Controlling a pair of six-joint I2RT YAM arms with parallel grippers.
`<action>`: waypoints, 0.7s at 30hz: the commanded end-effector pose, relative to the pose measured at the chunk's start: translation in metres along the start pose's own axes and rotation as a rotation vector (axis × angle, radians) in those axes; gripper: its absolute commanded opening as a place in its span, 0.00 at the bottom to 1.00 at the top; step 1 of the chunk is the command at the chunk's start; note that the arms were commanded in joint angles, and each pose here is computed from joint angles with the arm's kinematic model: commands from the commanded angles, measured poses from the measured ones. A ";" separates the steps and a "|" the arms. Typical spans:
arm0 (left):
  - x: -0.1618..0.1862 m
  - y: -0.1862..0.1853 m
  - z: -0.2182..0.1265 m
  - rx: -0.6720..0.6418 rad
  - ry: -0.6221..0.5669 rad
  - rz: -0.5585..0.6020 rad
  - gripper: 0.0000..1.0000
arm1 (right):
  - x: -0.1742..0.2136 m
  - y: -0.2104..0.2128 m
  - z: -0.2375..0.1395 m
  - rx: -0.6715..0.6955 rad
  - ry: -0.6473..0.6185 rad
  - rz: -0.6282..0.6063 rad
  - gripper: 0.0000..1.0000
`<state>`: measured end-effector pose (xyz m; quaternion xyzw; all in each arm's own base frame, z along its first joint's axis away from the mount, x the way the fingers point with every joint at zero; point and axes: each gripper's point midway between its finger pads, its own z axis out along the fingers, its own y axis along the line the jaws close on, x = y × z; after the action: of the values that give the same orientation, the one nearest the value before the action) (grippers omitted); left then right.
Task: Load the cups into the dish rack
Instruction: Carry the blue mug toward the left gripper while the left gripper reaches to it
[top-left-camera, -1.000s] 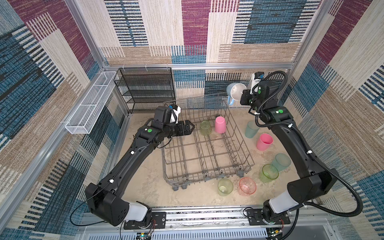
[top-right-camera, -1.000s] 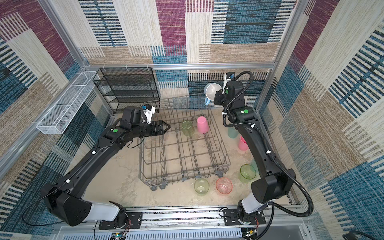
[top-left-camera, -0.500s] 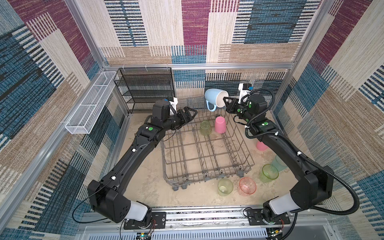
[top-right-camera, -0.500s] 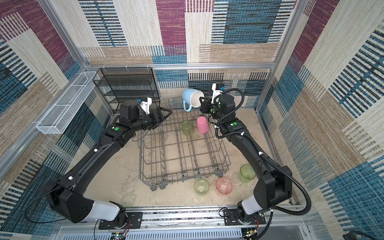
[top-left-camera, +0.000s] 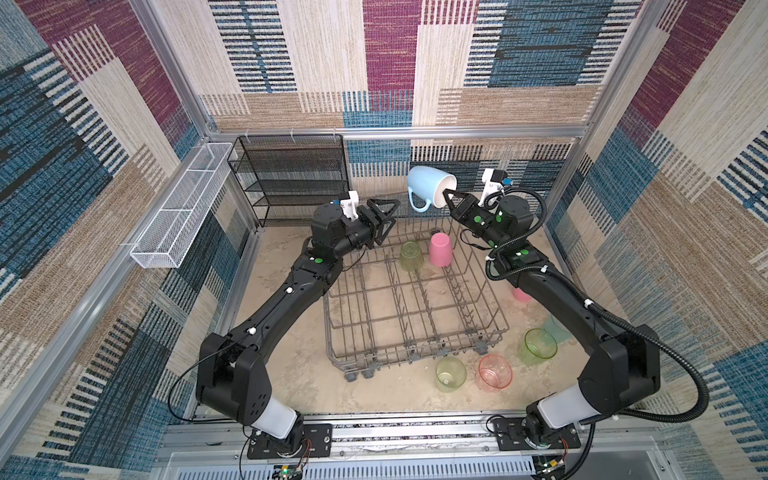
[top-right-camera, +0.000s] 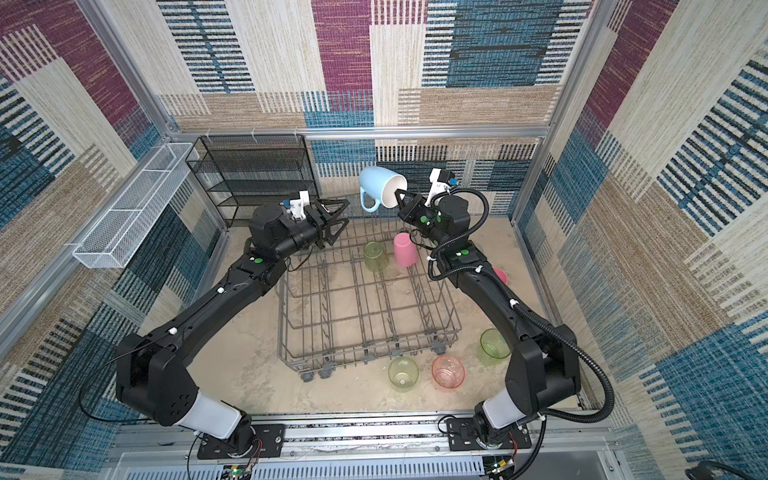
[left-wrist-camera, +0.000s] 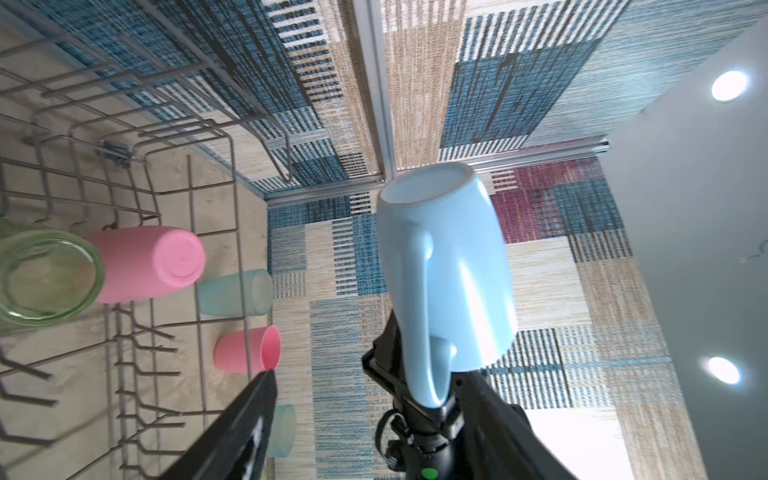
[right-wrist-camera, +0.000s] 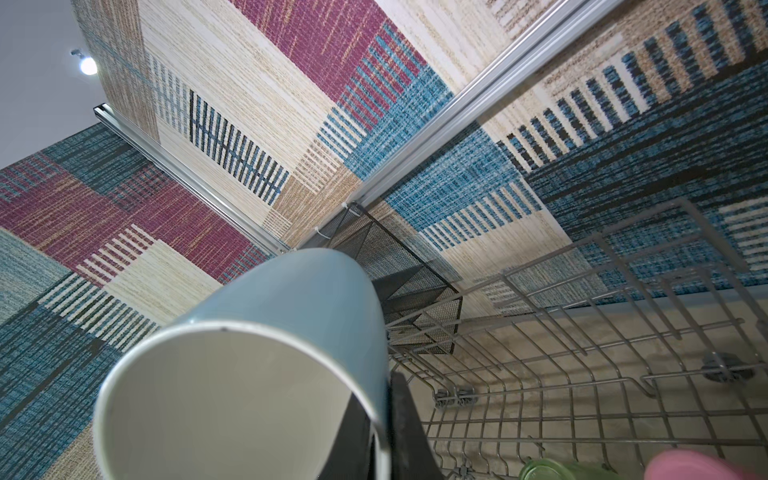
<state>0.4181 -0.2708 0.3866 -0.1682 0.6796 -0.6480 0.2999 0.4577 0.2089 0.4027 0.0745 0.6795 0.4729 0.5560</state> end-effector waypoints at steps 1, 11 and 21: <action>0.007 -0.024 0.001 0.104 0.053 0.020 0.70 | -0.015 0.028 0.001 -0.112 -0.042 0.010 0.00; 0.022 -0.036 0.011 0.179 0.196 0.052 0.61 | -0.011 0.031 0.012 -0.136 -0.001 0.019 0.00; 0.015 -0.034 0.017 0.206 0.201 0.057 0.56 | -0.002 0.027 0.021 -0.146 0.041 0.010 0.00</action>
<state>0.4144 -0.2977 0.4027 -0.0720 0.6585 -0.7057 0.2514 0.4692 0.2302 0.3993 0.0488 0.6849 0.5034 0.5245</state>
